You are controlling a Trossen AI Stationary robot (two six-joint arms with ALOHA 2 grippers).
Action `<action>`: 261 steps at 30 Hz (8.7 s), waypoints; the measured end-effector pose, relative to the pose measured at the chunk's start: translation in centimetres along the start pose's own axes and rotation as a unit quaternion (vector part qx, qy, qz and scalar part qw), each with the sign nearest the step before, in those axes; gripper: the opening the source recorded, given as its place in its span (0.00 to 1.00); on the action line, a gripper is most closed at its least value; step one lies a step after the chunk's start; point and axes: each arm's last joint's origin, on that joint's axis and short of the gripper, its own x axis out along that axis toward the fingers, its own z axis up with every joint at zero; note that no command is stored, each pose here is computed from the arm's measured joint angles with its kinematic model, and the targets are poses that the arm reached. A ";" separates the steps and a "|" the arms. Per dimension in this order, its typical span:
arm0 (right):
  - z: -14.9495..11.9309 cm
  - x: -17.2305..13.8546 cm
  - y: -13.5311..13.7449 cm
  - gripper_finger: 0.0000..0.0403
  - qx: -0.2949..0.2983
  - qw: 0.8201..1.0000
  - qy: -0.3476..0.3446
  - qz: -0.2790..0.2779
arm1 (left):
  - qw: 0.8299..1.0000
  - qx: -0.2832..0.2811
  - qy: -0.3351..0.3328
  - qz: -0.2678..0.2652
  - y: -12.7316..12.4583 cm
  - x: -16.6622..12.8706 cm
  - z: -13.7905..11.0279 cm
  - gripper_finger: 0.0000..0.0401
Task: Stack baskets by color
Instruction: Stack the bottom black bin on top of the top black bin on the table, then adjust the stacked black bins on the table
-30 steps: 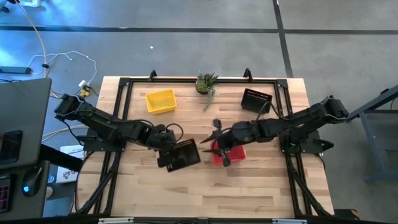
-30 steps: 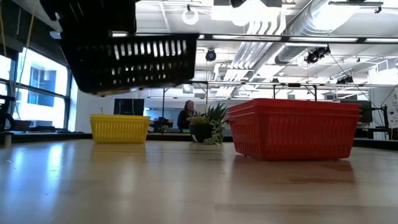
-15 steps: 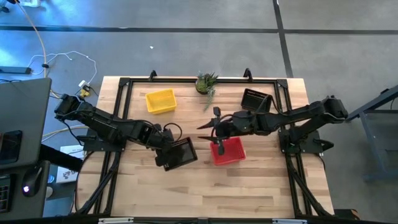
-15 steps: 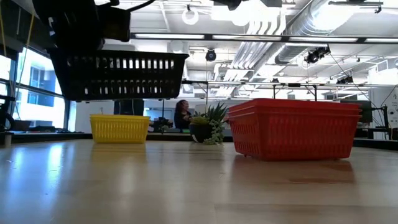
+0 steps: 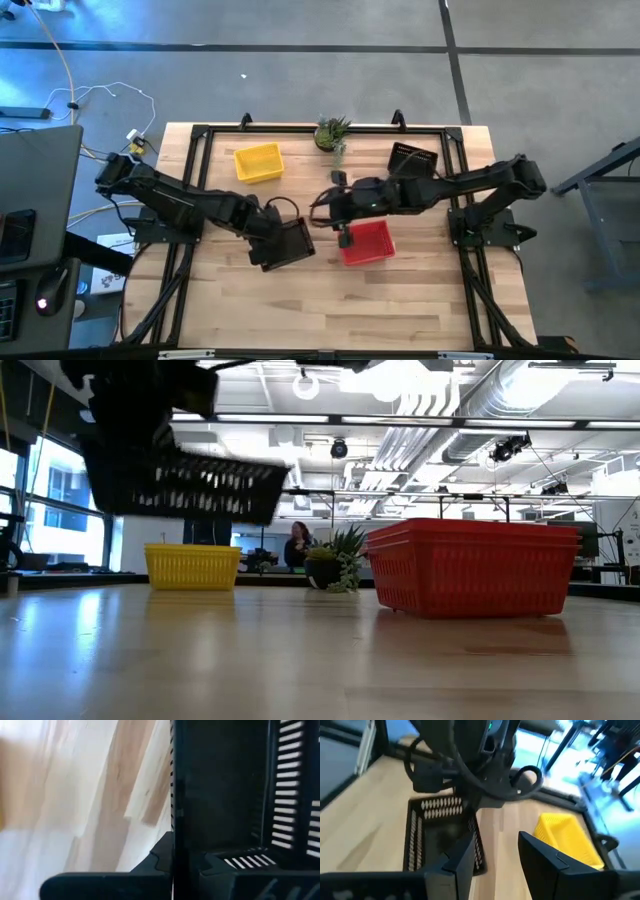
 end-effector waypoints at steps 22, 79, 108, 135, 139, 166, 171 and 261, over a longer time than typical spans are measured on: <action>-5.1 7.7 4.0 0.34 -0.025 0.988 0.134 0.078 | 0.995 0.084 0.000 0.057 -3.8 1.6 1.5 0.00; -7.2 8.8 4.4 0.00 0.065 0.976 0.203 0.039 | 0.986 0.147 -0.082 0.016 -5.8 1.3 2.2 0.32; -8.2 6.2 3.8 0.00 0.044 0.946 0.313 -0.075 | 0.989 0.134 -0.051 0.046 -4.8 0.0 1.0 0.33; -2.3 -6.7 -5.1 0.00 0.086 0.953 0.229 -0.180 | 0.975 0.084 -0.204 0.023 -0.5 -8.5 -1.1 0.33; -3.6 -9.7 -7.3 0.00 0.111 0.941 0.247 -0.205 | 0.972 0.071 -0.222 0.023 -0.8 -8.7 -1.4 0.33; -15.4 -19.9 -17.3 0.00 0.248 0.905 0.314 -0.147 | 0.970 0.046 -0.238 -0.025 1.3 -2.8 -1.9 0.33; -17.2 -19.9 -18.4 0.00 0.255 0.890 0.350 -0.140 | 0.961 0.083 -0.261 -0.036 2.1 -2.2 -0.9 0.33; -23.8 -16.9 -21.5 0.23 0.455 0.748 0.448 -0.180 | 0.940 0.149 -0.278 -0.130 5.5 -2.0 1.8 0.33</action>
